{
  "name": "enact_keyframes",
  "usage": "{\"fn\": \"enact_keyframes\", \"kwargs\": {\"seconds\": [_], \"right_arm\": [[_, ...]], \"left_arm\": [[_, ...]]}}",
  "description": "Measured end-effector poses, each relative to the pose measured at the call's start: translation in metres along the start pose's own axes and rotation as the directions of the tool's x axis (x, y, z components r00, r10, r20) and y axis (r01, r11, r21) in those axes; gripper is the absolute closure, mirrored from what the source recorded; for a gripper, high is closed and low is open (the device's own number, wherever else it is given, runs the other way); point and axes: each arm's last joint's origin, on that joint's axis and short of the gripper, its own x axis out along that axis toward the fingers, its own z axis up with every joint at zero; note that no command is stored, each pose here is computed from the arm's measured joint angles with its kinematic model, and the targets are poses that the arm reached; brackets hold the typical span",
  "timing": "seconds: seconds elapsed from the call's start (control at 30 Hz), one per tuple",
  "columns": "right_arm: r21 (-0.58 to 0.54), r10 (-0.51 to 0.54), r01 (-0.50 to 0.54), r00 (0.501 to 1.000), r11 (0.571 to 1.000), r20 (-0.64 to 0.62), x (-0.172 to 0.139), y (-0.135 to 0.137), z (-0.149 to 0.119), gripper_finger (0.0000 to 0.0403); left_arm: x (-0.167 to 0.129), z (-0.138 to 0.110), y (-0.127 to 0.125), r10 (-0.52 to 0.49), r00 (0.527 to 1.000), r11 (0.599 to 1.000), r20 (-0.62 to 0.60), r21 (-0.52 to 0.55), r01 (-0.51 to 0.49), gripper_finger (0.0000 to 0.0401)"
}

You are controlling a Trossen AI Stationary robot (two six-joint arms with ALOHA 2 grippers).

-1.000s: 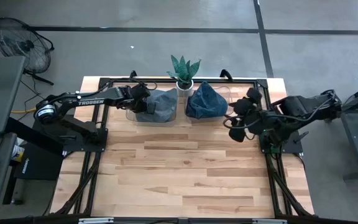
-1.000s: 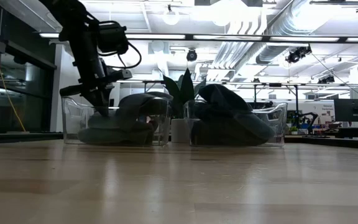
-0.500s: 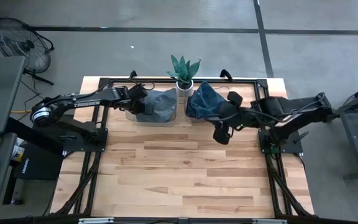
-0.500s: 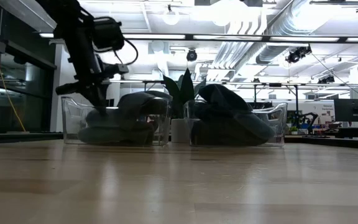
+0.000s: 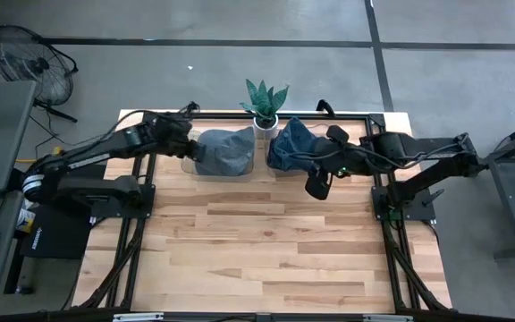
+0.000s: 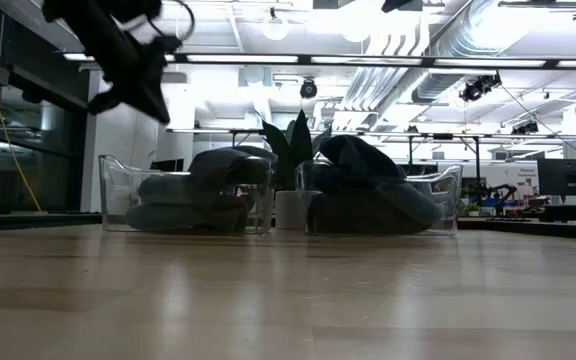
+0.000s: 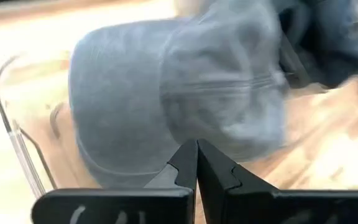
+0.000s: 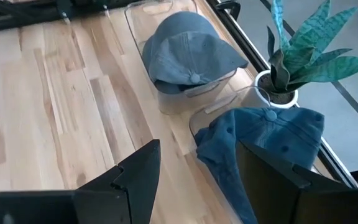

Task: Pick & Place hat
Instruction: Return to Home Position

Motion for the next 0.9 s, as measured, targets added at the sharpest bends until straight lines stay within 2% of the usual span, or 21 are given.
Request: {"fn": "enact_keyframes", "kwargs": {"seconds": [0.2, 0.37, 0.5, 0.63, 0.8, 0.9], "right_arm": [[-0.001, -0.009, 0.009, 1.000, 1.000, 0.007, -0.007, -0.006, -0.005, 0.0199], [0.112, 0.021, -0.032, 0.995, 0.993, 0.098, -0.005, -0.019, -0.041, 0.0199], [0.259, 0.038, -0.086, 0.982, 0.962, 0.186, 0.004, -0.031, -0.084, 0.0199], [0.346, 0.062, -0.152, 0.964, 0.926, 0.259, 0.012, -0.039, -0.116, 0.0199], [0.408, 0.071, -0.219, 0.935, 0.886, 0.347, 0.018, -0.045, -0.138, 0.0199], [0.423, 0.075, -0.254, 0.916, 0.870, 0.394, 0.023, -0.045, -0.146, 0.0199]], "left_arm": [[-0.040, -0.003, 0.003, -0.111, 0.985, 0.991, 0.132, 0.092, 0.099, 0.0400], [-0.059, -0.012, 0.012, -0.165, 0.962, 0.981, 0.220, 0.133, 0.138, 0.0400], [-0.052, -0.031, 0.025, -0.259, 0.937, 0.964, 0.236, 0.122, 0.236, 0.0400], [-0.033, -0.056, 0.033, -0.422, 0.875, 0.907, 0.238, 0.115, 0.406, 0.0400], [-0.022, -0.080, 0.036, -0.538, 0.794, 0.842, 0.283, 0.153, 0.517, 0.0400], [-0.020, -0.089, 0.034, -0.560, 0.770, 0.828, 0.305, 0.173, 0.534, 0.0400]]}}
